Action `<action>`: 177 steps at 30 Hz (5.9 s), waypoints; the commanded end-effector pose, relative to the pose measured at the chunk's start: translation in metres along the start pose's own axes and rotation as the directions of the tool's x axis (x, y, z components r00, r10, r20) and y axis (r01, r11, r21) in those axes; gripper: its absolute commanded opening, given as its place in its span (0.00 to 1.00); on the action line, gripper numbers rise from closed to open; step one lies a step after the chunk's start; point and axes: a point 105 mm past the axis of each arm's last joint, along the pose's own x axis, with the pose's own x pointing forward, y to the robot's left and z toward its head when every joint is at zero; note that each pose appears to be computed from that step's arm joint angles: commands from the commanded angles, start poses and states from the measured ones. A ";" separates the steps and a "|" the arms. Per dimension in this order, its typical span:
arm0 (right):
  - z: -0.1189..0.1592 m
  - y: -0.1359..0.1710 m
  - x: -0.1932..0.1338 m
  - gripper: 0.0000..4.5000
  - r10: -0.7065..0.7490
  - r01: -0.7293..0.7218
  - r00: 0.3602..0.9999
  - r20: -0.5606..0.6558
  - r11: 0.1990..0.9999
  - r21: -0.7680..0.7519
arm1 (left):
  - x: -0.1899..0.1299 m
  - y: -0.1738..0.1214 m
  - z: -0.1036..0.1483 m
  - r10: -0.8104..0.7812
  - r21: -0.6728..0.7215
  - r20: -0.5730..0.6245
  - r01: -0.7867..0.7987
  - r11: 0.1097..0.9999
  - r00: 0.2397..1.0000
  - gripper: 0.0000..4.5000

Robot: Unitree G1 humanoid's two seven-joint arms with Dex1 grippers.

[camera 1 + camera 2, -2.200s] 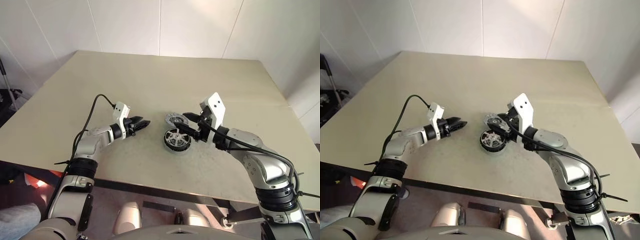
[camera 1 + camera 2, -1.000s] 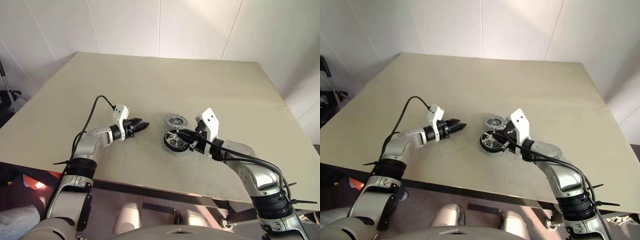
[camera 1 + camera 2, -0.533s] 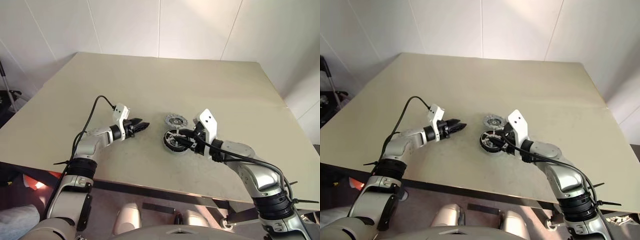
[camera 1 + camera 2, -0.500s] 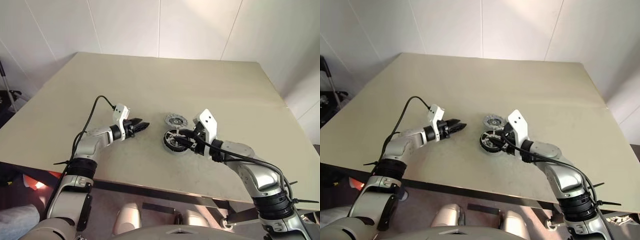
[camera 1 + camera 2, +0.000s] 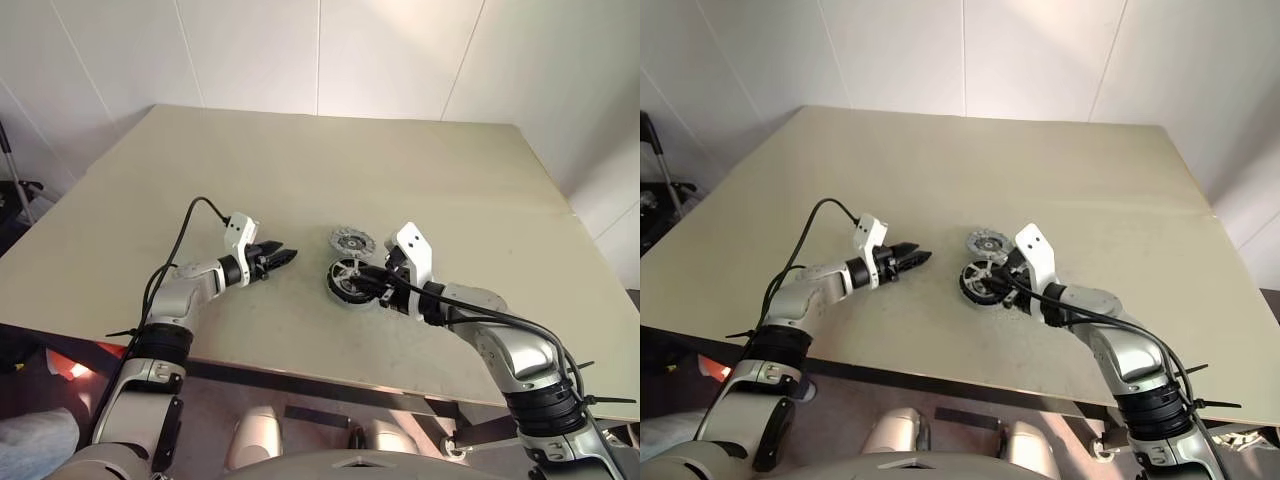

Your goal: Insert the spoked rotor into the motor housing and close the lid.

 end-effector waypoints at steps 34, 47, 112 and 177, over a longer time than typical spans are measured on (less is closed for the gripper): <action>0.011 -0.007 0.000 0.08 -0.032 0.033 0.999 0.030 0.997 -0.065 | -0.001 -0.001 0.012 -0.011 0.026 0.026 0.010 1.000 1.000 0.59; -0.035 -0.027 0.006 0.08 -0.176 0.142 0.979 -0.102 0.951 -0.273 | -0.001 0.000 0.012 -0.013 0.031 0.015 0.012 0.999 1.000 0.59; 0.059 -0.017 -0.017 0.01 -0.002 0.028 0.979 0.205 0.992 -0.126 | 0.004 0.001 0.012 -0.008 0.026 0.026 0.007 1.000 1.000 0.59; 0.002 -0.029 -0.004 0.00 0.172 -0.527 0.847 -0.503 0.399 -0.751 | 0.005 -0.014 0.014 -0.024 0.058 0.048 0.021 0.998 0.999 0.59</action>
